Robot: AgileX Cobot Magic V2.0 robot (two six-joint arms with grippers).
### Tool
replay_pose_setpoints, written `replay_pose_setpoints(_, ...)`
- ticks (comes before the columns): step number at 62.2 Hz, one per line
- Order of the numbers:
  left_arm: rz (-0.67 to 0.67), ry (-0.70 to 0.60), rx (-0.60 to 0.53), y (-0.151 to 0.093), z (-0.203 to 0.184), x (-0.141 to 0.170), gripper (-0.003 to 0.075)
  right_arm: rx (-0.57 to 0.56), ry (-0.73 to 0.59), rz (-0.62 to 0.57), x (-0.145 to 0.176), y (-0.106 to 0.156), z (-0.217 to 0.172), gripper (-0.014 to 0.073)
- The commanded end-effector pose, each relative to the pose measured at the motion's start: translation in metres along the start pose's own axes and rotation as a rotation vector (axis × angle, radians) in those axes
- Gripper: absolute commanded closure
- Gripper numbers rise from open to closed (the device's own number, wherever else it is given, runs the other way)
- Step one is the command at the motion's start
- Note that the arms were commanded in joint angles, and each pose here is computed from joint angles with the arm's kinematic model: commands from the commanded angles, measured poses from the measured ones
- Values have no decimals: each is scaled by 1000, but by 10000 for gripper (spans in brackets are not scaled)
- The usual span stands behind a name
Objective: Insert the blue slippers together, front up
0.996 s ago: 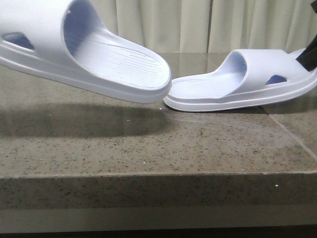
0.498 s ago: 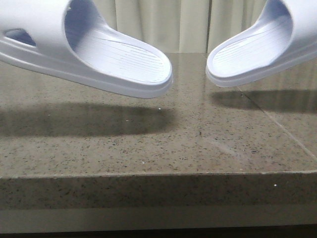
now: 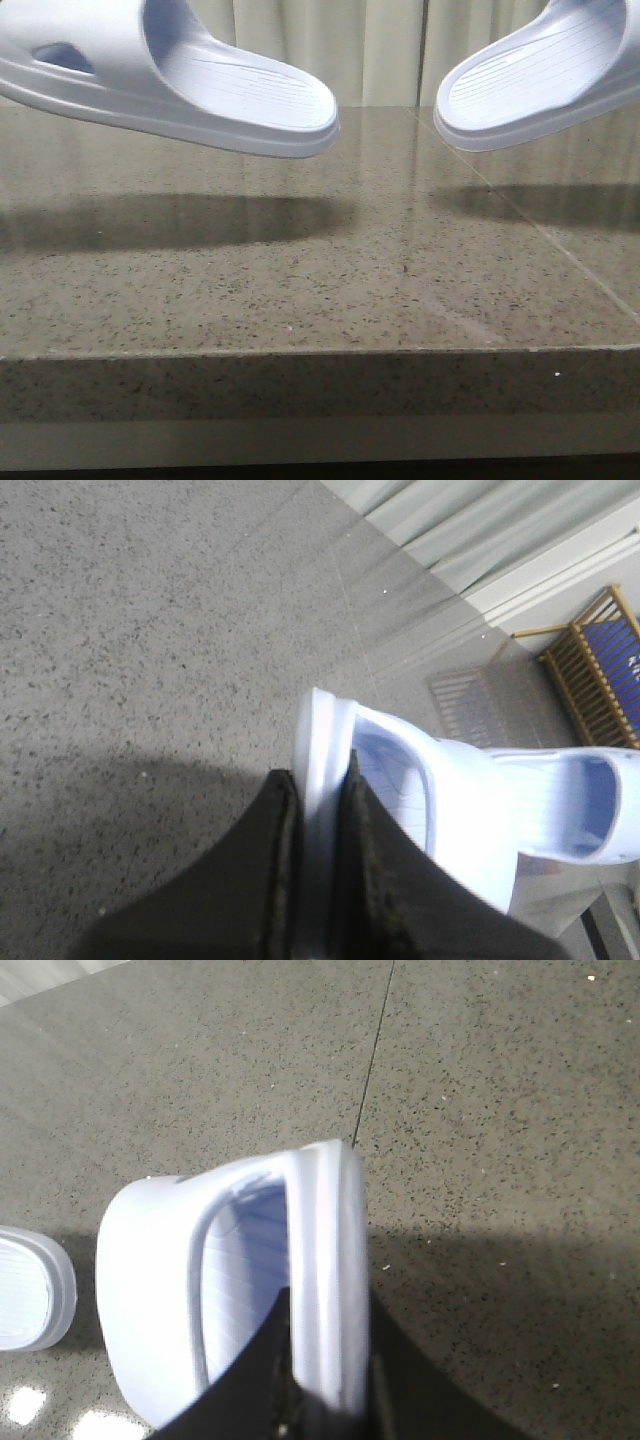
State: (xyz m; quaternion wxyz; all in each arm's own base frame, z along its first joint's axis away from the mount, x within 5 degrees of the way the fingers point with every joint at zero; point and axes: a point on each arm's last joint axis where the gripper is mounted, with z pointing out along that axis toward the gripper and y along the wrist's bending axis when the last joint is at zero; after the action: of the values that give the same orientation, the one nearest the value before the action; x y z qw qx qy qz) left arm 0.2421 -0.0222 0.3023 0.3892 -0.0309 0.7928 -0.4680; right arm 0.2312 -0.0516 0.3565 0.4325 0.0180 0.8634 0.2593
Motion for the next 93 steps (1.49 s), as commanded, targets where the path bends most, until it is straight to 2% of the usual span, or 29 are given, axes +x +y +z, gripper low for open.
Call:
replay_pose_setpoints(1,-18,-59,96,-13,7,-9,741,-12,-80,-12,-10,9,-10,662)
replay_pose_setpoints(17,-80,-13,88,7,52,1,741,-35,-95,16,-12,8,-7,662)
replay_pose_setpoints(29,-126,39,75,25,74,6,741,-149,-31,104,-10,-1,10,662)
replay_pose_setpoints(44,-160,66,54,41,84,8,741,-270,90,189,-3,-7,56,662)
replay_pose_setpoints(51,-164,68,52,42,84,9,741,-297,140,188,2,1,79,662)
replay_pose_setpoints(65,-164,68,52,42,84,9,741,-334,148,231,8,19,117,662)
replay_pose_setpoints(93,-141,107,18,30,102,24,741,-382,270,239,36,54,168,662)
